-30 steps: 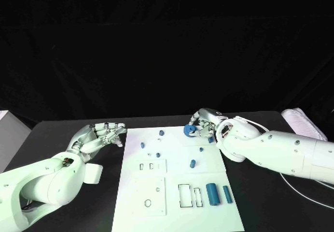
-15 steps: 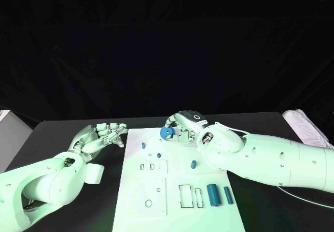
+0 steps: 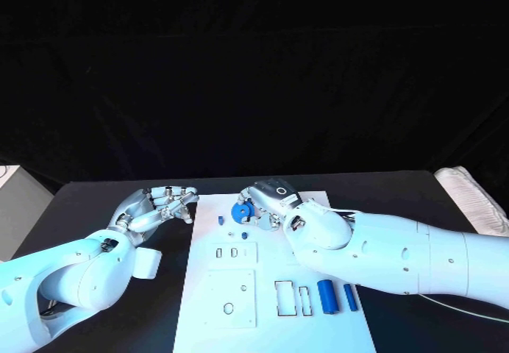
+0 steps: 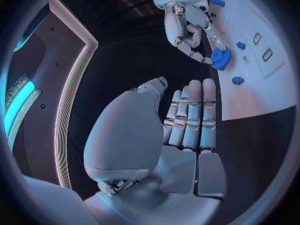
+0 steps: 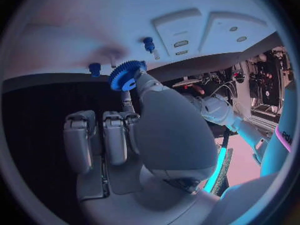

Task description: Assemble the parts on the task board

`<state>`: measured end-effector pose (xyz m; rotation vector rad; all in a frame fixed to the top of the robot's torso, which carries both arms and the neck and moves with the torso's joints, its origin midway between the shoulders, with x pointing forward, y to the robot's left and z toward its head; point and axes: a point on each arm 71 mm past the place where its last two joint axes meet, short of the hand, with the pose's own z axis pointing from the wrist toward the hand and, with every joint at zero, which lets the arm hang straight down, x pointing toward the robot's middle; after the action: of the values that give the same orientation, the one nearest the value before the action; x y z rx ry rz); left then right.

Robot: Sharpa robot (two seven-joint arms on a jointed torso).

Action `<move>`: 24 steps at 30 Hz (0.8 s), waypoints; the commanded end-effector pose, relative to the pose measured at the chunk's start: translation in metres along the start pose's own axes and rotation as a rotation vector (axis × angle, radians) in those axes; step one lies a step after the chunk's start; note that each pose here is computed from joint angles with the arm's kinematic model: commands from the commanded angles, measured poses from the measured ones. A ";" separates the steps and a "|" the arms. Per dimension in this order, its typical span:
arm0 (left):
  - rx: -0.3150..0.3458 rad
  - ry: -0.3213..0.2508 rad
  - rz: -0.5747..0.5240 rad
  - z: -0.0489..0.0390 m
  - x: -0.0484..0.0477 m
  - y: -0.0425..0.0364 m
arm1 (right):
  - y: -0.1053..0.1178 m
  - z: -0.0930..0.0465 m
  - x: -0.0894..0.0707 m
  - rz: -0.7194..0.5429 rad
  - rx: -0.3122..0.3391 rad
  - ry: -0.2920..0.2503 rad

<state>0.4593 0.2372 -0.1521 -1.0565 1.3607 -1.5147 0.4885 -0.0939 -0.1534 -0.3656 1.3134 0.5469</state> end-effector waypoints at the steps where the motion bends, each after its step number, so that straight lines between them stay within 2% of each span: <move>1: 0.005 0.019 -0.013 0.0003 0.0026 -0.0011 | 0.000 0.001 0.004 -0.062 0.012 0.005; 24: 0.000 0.014 -0.009 0.0001 0.0014 -0.0008 | -0.005 0.006 0.012 -0.098 0.035 0.023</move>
<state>0.4593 0.2380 -0.1524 -1.0598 1.3632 -1.5112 0.4974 -0.0937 -0.1626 -0.3841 1.3156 0.4562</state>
